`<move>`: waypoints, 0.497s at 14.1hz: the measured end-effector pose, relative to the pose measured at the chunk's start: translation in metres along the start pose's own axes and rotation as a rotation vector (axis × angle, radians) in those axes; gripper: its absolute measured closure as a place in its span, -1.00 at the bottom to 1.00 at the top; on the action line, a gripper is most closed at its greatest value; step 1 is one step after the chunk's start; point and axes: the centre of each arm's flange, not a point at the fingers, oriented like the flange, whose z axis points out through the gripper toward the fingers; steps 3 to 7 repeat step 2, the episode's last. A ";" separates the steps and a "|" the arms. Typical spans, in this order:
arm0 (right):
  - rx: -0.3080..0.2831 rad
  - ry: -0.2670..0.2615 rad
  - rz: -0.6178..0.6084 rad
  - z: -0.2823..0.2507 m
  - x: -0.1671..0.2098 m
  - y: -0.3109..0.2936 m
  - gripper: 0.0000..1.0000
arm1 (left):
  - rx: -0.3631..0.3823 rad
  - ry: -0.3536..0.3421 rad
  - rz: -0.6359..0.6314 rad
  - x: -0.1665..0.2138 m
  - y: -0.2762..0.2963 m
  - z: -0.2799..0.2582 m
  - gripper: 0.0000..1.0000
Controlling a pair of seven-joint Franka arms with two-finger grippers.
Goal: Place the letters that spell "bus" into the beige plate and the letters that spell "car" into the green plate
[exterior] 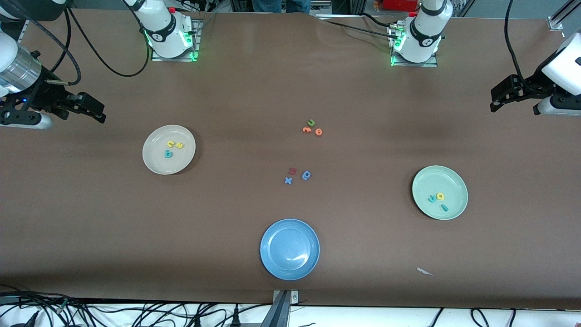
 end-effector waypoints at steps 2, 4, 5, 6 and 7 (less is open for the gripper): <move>0.000 0.000 0.000 0.000 0.000 0.000 -1.00 | 0.000 0.002 0.000 -0.002 0.000 -0.001 -1.00; 0.000 0.000 0.000 0.000 0.000 0.000 -1.00 | 0.000 0.002 0.000 -0.002 0.000 -0.001 -1.00; 0.000 0.000 0.000 0.000 0.000 0.000 -1.00 | 0.000 0.002 0.000 -0.002 0.000 -0.001 -1.00; 0.000 0.000 0.000 0.000 0.000 0.000 -1.00 | 0.000 0.002 0.000 -0.002 0.000 -0.001 -1.00; 0.000 0.000 0.000 0.000 0.000 0.000 -1.00 | 0.000 0.002 0.000 -0.002 0.000 -0.001 -1.00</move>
